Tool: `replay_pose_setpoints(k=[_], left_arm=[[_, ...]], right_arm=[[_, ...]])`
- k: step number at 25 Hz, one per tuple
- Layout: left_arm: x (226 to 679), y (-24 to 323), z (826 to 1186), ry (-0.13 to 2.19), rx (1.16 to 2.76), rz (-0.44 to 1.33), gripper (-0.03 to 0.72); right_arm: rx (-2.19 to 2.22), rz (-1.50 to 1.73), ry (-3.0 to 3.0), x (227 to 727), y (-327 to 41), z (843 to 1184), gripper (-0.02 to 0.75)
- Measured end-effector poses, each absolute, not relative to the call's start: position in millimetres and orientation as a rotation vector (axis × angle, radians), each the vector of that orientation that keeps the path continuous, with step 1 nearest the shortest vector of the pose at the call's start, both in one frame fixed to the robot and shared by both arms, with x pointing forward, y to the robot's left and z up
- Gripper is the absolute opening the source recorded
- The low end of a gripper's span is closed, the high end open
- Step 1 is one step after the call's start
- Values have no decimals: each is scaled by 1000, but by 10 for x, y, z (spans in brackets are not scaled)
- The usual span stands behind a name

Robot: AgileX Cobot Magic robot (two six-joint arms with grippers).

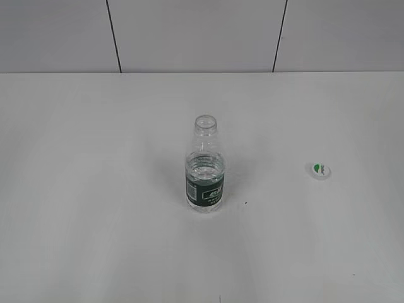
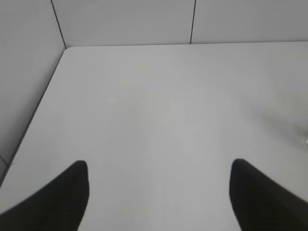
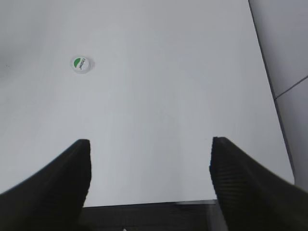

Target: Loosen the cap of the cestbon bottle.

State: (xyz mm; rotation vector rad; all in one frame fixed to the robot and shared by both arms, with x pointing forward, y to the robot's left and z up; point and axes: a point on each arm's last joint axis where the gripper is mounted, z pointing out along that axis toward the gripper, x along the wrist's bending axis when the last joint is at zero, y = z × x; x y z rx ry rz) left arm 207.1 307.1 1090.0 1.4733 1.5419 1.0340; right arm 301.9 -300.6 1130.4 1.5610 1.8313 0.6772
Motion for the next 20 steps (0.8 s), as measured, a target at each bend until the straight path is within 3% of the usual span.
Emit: replay_pose_setpoints(k=[13, 20], left_arm=[[2282, 3008, 10577, 1508, 1589, 961, 538], [2300, 3005, 10567, 1499, 1583, 965, 538]], right_arm=[[1366, 932, 1616, 2138, -3082, 10884, 587], [1391, 887, 1667, 2204, -3074, 10661, 587]])
